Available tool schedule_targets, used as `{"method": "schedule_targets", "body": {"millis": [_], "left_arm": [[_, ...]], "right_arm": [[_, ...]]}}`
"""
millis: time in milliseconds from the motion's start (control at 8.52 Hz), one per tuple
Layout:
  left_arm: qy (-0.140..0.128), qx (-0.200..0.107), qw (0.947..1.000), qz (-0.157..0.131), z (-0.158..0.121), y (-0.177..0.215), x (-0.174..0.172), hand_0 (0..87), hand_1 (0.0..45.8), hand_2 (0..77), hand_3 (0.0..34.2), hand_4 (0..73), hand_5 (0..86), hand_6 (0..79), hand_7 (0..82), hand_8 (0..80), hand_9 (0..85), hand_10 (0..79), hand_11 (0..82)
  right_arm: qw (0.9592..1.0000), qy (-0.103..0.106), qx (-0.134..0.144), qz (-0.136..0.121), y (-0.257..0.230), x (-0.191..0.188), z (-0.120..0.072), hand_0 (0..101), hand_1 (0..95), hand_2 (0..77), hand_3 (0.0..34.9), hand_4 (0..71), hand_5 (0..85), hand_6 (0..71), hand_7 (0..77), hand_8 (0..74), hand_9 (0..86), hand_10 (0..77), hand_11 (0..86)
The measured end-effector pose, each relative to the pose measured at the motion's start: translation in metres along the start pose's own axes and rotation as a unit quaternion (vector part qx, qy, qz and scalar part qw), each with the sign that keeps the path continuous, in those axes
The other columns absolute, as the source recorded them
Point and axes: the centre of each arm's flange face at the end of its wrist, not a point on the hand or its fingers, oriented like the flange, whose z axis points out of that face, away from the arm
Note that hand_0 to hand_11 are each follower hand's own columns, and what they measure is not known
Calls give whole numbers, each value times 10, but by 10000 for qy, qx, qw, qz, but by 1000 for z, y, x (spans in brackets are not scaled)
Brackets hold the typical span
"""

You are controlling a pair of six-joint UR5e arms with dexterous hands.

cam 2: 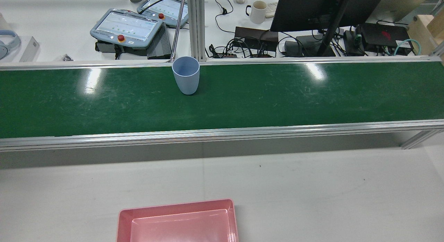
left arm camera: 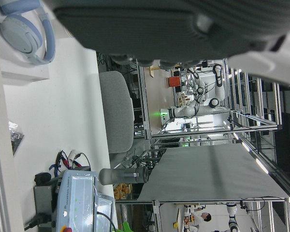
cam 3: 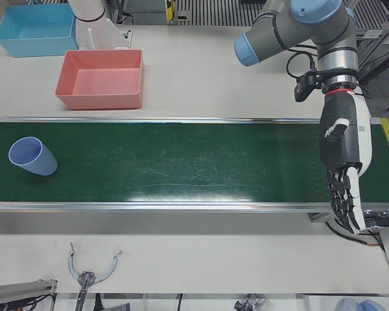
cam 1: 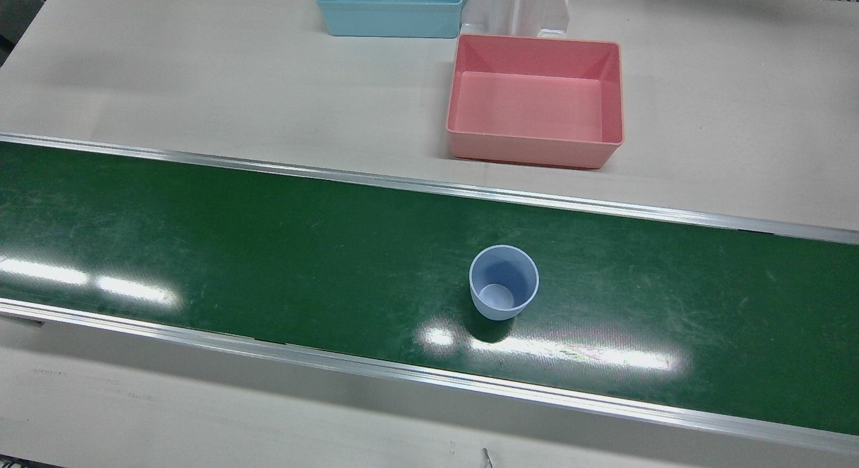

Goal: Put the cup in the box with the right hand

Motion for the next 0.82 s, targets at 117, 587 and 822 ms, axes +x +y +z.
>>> {"method": "schedule_targets", "body": {"millis": [117, 587, 822], "left_arm": [[1, -9, 10000, 0, 0, 1, 0, 0, 5, 5, 0, 0, 0, 0, 0, 0, 5, 0, 0], [9, -9, 10000, 0, 0, 1, 0, 0, 5, 5, 0, 0, 0, 0, 0, 0, 5, 0, 0], [7, -11, 10000, 1, 0, 1, 0, 0, 5, 5, 0, 0, 0, 0, 0, 0, 5, 0, 0]], "right_arm": [[10000, -26, 35, -39, 1, -1, 2, 800, 360, 611, 0, 382, 202, 256, 698, 475, 600, 305, 469], [9978, 297, -28, -594, 5, 29, 15, 798, 360, 595, 0, 355, 207, 256, 698, 480, 611, 322, 485], [9962, 462, -100, -725, 8, 45, 19, 798, 360, 595, 0, 355, 207, 256, 698, 480, 611, 322, 491]]}}
